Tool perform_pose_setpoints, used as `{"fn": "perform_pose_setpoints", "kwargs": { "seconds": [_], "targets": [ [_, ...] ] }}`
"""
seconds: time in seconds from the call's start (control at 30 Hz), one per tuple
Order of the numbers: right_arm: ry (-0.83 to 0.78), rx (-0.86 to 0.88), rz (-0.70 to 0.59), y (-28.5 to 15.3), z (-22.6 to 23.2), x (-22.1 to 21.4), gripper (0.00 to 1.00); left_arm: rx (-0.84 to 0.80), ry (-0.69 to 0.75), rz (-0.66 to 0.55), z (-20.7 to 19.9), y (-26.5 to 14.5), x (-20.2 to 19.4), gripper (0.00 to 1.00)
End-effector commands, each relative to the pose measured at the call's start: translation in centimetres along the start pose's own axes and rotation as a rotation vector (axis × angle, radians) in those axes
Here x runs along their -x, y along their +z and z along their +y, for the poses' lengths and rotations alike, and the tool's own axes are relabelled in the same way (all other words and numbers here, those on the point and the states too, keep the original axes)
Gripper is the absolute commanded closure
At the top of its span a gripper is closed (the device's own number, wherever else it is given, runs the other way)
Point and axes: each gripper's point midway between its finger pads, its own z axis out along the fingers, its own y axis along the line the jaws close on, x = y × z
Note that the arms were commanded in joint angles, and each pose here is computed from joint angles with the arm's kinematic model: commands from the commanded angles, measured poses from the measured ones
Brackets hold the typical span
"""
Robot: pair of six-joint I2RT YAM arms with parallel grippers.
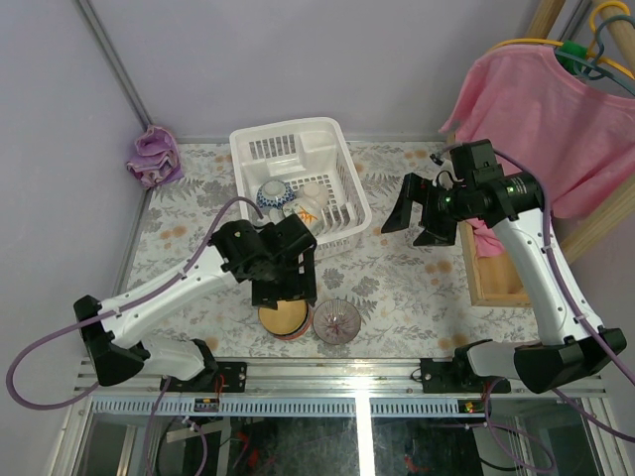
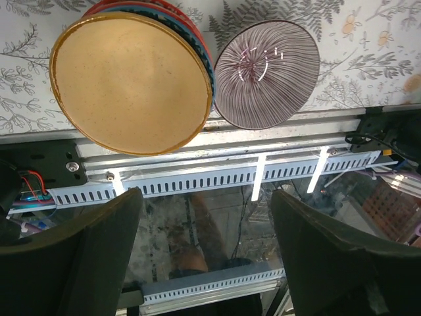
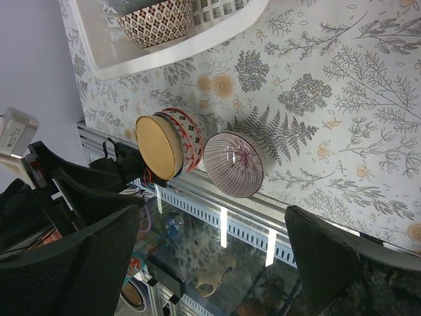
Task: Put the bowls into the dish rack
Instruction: Turn the bowl upside down on the dish rack, then pick up the bowl from the center of the board.
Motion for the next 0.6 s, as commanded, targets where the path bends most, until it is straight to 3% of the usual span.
{"fn": "perform_pose_setpoints", "kwargs": {
  "seconds": [0.0,0.33,0.47,0.57],
  "targets": [
    [-0.007,0.027,0.016,-1.1,0.4,-1.1,0.01,-0.015,-0.035,-0.025,-0.3,1.2,0.3,0.27],
    [-0.029,0.026,0.033,-0.9,0.2,-1.4,0.01,-0.034,-0.014,-0.040,-1.7,3.3,1.2,0.60],
    [-0.029,0.032,0.034,-1.0,0.2,-1.5,0.01,-0.030,0.007,-0.017,-1.9,4.2,1.0,0.71],
    [-0.028,0.032,0.037,-0.9,0.1,-1.8,0.01,-0.021,0.018,-0.009,-1.7,4.3,0.8,0.73]
  ]
}}
